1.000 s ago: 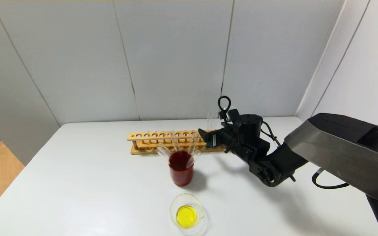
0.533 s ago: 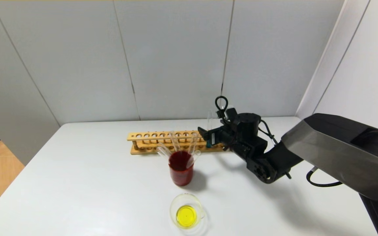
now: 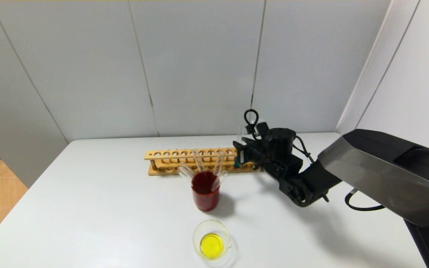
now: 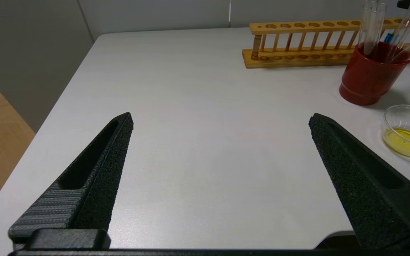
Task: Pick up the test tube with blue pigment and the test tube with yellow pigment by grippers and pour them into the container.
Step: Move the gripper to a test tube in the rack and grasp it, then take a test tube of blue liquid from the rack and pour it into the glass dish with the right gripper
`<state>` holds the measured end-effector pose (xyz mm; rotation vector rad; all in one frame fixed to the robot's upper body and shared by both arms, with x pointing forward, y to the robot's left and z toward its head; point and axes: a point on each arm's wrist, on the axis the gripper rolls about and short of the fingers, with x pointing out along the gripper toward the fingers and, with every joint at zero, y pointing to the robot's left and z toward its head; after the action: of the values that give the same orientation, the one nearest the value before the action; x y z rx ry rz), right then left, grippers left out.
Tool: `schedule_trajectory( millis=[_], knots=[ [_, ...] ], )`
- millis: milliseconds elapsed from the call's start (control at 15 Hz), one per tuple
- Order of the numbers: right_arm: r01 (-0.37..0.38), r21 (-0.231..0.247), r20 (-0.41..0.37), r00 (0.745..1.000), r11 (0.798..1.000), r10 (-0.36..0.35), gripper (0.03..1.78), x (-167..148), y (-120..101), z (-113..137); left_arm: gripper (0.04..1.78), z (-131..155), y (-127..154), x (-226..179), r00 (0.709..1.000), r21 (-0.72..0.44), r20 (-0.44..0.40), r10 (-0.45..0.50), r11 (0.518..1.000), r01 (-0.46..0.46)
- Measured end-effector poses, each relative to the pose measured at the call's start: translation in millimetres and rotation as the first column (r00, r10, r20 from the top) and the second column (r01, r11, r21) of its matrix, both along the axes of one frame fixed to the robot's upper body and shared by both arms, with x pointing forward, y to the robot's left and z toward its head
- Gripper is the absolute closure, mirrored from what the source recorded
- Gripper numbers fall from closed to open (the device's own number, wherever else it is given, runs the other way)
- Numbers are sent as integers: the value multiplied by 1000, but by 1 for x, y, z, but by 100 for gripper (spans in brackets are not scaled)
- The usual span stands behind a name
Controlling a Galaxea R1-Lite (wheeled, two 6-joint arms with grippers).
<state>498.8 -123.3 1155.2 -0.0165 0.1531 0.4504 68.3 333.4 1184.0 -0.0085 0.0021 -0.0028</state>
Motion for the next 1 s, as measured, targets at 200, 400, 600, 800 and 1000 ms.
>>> schedule_trajectory(
  millis=[200,400,600,800,1000],
  knots=[
    [-3,2,3,1000,1000,3,149,1,1,1,7,0,0,0,1000,0,0,0,1000,0],
    [-2,3,5,1000,1000,2,149,1,2,1,7,0,0,0,1000,0,0,0,1000,0],
    [0,11,18,1000,1000,-1,149,1,1,5,7,0,0,0,1000,0,0,0,1000,0],
    [-16,38,63,998,999,14,149,1,0,27,7,0,0,0,1000,0,0,0,1000,0],
    [-41,75,151,988,996,30,149,-3,-2,67,7,0,0,0,1000,0,0,0,1000,0]
  ],
)
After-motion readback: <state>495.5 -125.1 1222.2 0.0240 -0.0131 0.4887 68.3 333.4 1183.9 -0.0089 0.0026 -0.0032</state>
